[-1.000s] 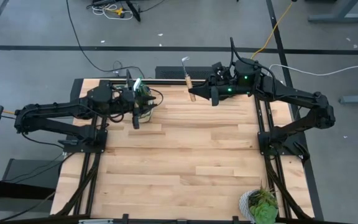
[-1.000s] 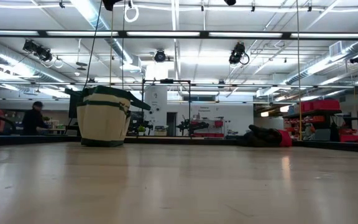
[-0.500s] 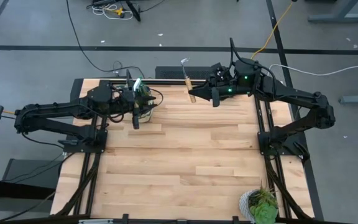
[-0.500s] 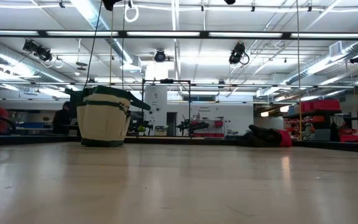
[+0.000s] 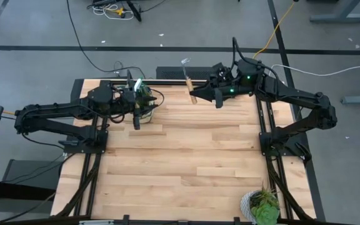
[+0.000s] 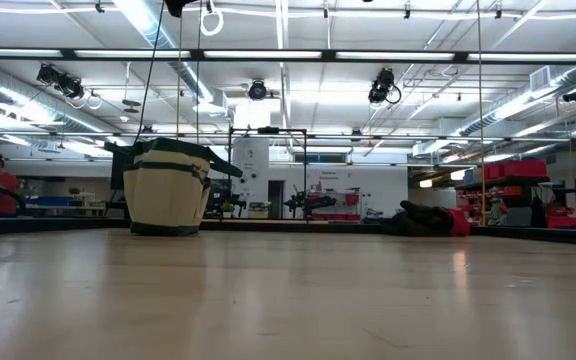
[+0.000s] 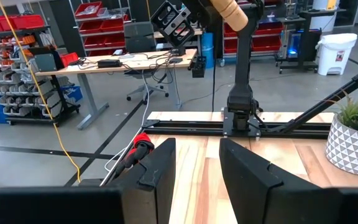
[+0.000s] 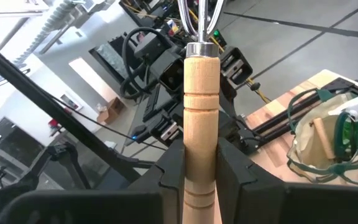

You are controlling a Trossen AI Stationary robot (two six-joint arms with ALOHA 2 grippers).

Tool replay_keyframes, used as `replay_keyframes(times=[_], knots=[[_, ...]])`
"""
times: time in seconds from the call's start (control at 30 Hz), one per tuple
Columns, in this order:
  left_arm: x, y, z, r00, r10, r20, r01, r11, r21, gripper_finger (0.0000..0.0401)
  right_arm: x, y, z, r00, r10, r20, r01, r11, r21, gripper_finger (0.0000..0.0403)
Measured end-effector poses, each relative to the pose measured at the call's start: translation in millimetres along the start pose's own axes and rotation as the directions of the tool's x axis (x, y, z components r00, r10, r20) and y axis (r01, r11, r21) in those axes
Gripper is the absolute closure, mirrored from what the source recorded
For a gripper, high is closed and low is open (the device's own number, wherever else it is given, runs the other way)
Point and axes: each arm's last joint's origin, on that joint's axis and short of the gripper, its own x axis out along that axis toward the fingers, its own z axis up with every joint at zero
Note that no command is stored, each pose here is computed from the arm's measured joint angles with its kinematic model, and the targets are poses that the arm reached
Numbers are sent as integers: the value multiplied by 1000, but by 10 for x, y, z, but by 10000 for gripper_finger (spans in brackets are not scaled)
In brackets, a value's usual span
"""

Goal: Pick & Place Garden tools in Gardening bag
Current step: Put the brown hand rake into the gardening bag

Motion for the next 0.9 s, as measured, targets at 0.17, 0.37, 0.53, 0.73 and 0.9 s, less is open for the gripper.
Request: replay_keyframes(times=[0.17, 0.37, 0.53, 0.73, 0.9], knots=[[-1, -1, 0, 1000, 0, 0, 0, 1000, 0, 270, 0, -1, -2, 1000, 0, -2, 0, 1000, -2, 353], [-1, -1, 0, 1000, 0, 0, 0, 1000, 0, 270, 0, 3, -7, 1000, 17, -17, -17, 1000, -1, 353], [0, -1, 0, 1000, 0, 0, 0, 1000, 0, 270, -2, -8, -26, 999, 7, -37, -7, 1000, 7, 353], [0, -1, 0, 1000, 0, 0, 0, 1000, 0, 270, -2, -12, -29, 999, 4, -40, -4, 1000, 8, 353], [-1, -1, 1, 1000, 0, 0, 0, 1000, 0, 270, -2, -11, -29, 999, 4, -40, -4, 1000, 7, 353]])
